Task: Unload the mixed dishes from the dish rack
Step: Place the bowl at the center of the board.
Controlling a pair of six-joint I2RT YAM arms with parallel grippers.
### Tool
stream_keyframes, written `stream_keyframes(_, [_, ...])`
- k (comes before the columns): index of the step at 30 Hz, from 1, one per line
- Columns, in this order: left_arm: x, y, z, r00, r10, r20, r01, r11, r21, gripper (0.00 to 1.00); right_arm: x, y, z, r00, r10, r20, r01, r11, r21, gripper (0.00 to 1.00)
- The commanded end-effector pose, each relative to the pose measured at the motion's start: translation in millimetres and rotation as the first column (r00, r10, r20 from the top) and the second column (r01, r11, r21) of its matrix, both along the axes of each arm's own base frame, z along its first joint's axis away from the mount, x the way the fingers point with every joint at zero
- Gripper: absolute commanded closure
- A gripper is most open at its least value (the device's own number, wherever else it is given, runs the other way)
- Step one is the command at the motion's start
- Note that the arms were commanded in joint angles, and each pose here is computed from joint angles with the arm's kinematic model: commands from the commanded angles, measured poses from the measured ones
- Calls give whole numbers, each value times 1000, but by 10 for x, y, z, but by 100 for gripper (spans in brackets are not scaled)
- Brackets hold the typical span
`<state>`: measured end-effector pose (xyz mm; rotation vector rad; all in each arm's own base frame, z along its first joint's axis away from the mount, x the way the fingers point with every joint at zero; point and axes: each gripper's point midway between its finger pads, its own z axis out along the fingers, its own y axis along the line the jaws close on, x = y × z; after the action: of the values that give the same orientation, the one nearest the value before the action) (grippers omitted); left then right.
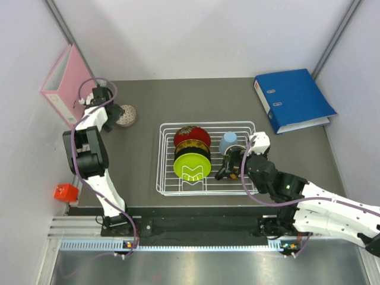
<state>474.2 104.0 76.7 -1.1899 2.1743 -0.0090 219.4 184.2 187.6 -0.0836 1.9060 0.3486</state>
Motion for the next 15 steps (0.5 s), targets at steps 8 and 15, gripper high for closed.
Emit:
stream_keyframes(8, [55, -400, 1923, 909, -97, 405, 106, 994, 1, 7, 65, 105, 426, 997, -1, 77, -4, 998, 70, 0])
stream_keyframes(15, [-602, -2003, 2473, 775, -387, 500, 340, 922, 188, 1, 222, -115, 516, 979, -191, 73, 192, 981, -13, 0])
